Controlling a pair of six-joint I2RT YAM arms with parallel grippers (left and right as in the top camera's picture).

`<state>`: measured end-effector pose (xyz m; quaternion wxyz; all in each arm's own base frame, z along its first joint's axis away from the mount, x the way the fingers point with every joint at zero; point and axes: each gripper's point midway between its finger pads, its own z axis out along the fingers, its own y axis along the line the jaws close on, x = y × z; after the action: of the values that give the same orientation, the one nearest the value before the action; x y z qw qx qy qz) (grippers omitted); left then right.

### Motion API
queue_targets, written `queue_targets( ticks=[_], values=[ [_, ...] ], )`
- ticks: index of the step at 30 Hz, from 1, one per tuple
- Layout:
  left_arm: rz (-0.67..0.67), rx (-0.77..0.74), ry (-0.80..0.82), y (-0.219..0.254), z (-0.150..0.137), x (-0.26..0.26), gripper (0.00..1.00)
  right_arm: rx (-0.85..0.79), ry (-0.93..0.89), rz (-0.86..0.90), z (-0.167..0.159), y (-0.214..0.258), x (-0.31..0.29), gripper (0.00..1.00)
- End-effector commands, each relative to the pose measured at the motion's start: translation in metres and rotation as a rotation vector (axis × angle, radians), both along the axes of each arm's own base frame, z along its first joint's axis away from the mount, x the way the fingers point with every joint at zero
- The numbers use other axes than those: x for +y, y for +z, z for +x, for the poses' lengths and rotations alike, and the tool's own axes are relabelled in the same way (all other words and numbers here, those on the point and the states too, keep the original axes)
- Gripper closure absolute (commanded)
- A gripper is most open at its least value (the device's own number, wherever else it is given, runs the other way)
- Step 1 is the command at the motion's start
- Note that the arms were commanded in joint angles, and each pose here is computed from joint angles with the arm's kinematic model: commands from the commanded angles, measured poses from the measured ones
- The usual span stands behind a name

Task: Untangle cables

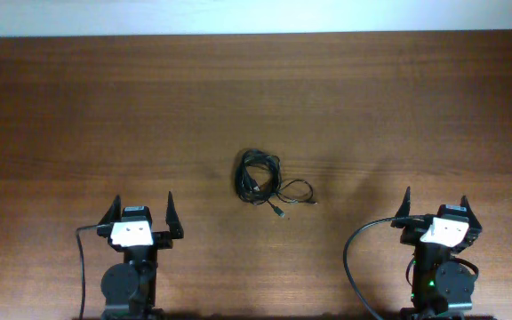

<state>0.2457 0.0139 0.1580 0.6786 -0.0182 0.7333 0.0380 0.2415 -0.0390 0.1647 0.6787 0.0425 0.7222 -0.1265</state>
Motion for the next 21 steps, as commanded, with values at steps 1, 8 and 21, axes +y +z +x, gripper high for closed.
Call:
queue_targets(
  ticks=[1,8,21],
  values=[
    [-0.012,-0.003,0.01,-0.0006,-0.0003,0.0011,0.01,0.002,-0.018,-0.002,-0.001,-0.0018,-0.0025,0.02],
    [-0.012,-0.003,0.01,-0.0005,-0.0003,0.0011,0.01,0.002,-0.018,-0.002,-0.001,-0.0018,-0.0025,0.01],
    [-0.012,-0.003,0.01,-0.0005,-0.0003,0.0011,0.01,0.002,-0.018,-0.002,-0.001,-0.0018,-0.0025,0.02]
  ],
)
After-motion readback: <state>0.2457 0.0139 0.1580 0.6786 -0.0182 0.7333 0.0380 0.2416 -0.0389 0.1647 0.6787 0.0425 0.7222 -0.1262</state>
